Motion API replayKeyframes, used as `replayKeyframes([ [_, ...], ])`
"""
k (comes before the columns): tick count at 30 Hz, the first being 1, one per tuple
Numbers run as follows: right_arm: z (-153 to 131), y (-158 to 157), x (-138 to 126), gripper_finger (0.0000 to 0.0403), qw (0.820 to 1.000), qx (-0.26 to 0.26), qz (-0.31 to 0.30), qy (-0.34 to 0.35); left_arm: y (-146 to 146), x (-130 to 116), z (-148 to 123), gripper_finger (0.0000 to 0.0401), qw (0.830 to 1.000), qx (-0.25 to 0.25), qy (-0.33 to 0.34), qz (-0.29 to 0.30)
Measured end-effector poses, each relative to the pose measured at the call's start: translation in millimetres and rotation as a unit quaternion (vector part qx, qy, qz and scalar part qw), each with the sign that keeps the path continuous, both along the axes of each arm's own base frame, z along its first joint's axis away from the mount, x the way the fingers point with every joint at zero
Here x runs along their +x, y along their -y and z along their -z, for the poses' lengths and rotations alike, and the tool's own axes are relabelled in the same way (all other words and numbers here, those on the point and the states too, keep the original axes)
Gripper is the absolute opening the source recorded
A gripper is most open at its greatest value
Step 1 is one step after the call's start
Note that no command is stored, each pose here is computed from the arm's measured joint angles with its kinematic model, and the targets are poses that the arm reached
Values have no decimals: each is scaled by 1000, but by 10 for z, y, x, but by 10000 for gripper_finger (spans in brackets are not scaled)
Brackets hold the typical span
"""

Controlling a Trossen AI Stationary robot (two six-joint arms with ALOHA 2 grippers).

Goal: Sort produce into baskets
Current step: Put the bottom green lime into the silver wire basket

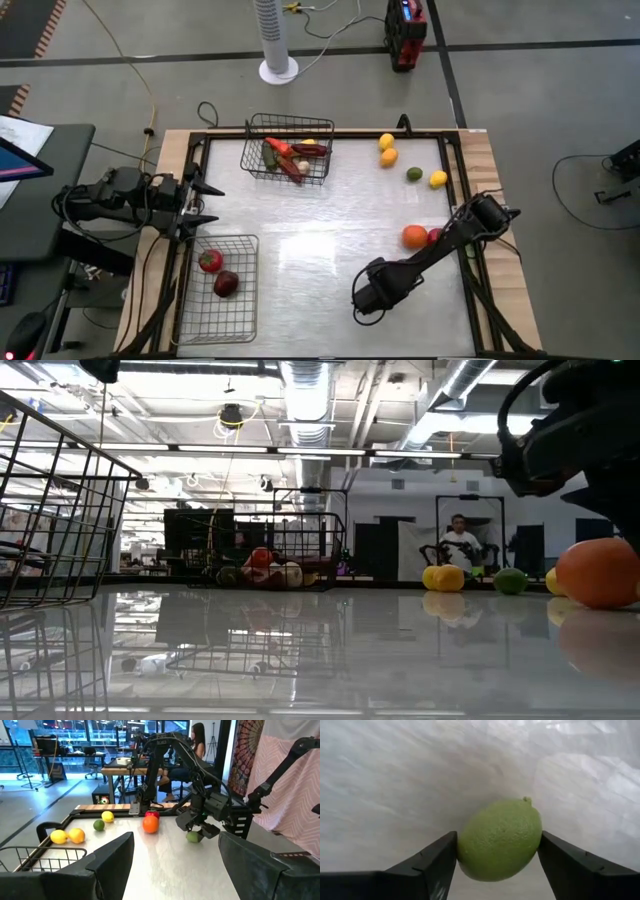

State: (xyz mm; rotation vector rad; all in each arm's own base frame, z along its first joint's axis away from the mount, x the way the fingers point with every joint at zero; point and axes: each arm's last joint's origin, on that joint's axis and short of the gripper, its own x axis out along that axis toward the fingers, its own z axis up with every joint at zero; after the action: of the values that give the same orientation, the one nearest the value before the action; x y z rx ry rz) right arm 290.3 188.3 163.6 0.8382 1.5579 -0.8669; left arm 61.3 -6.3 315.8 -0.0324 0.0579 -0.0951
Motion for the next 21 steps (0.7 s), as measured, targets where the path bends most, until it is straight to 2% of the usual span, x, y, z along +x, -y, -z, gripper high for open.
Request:
replayKeyframes([
  [8,-25,30,78,282,1000,11,-14,21,0,0,0,279,1000,0,0,0],
  [13,-206,49,378,281,989,-5,-37,146,0,0,0,279,1000,1,0,-1],
  [15,-313,66,535,281,975,-16,-51,213,0,0,-1,279,1000,1,1,-1],
  [17,-421,93,711,281,954,-26,-63,293,0,0,-3,279,1000,0,2,-1],
  [21,-614,164,1030,281,888,-52,-98,446,-1,0,-3,279,1000,0,2,-1],
])
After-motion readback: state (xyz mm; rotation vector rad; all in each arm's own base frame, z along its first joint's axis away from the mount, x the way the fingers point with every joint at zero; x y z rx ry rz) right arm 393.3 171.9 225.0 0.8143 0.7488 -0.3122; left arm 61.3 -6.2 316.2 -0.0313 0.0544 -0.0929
